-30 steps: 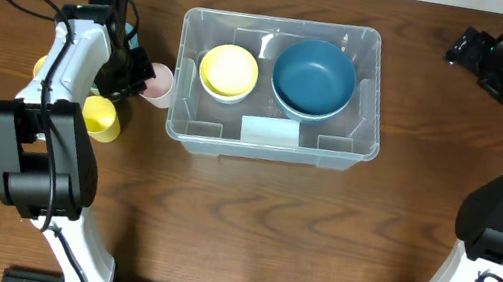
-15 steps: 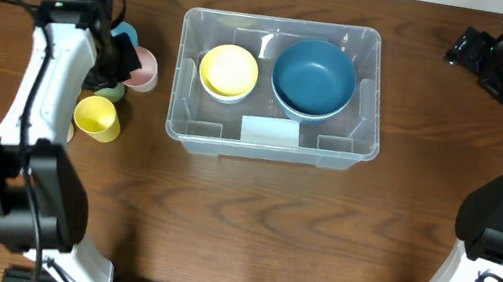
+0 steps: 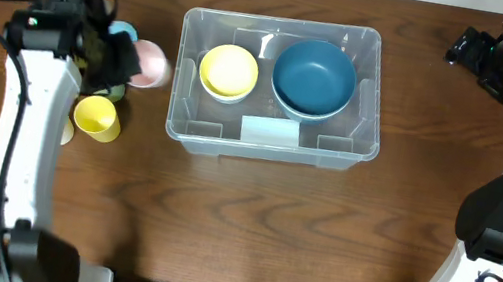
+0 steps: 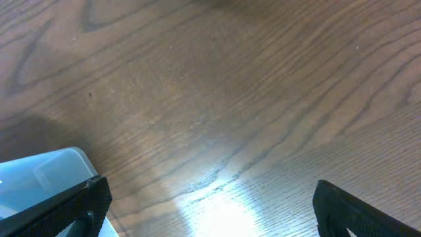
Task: Pack container
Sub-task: 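Lift the pink cup with the left gripper toward the bin, then lower the pink cup into the bin in front of the blue bowl and release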
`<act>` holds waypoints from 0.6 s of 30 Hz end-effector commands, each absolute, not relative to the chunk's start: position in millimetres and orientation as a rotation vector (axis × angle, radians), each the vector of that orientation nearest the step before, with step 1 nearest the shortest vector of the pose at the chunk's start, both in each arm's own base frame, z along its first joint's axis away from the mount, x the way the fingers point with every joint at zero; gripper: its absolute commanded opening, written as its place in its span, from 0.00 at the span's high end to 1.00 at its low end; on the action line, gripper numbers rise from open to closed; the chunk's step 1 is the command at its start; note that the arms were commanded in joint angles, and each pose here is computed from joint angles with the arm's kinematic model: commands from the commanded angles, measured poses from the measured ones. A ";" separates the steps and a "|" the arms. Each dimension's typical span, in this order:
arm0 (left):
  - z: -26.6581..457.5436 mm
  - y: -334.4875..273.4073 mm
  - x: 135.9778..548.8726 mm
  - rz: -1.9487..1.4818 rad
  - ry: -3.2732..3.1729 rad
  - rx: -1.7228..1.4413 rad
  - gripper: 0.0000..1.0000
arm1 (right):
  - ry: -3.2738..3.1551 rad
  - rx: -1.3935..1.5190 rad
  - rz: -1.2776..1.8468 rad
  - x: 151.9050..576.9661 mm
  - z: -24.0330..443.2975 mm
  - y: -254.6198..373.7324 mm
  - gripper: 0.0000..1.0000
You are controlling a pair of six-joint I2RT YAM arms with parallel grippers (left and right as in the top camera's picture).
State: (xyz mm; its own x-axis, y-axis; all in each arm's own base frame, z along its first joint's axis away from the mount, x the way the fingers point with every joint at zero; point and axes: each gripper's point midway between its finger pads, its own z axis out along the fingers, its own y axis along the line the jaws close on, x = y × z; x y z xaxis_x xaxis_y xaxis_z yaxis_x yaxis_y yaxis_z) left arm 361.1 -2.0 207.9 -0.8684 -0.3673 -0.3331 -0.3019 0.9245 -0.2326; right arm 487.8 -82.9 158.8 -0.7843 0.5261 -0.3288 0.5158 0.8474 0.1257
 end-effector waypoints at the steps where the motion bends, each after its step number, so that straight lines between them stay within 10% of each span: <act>1: 228.9 -44.1 352.4 -0.337 2.689 -0.220 0.94 | 2.662 0.785 0.052 489.1 161.7 -79.2 0.01; 18: 191.5 -181.6 348.6 -0.324 2.723 0.335 0.94 | 2.662 0.785 0.052 489.1 161.7 -79.2 0.01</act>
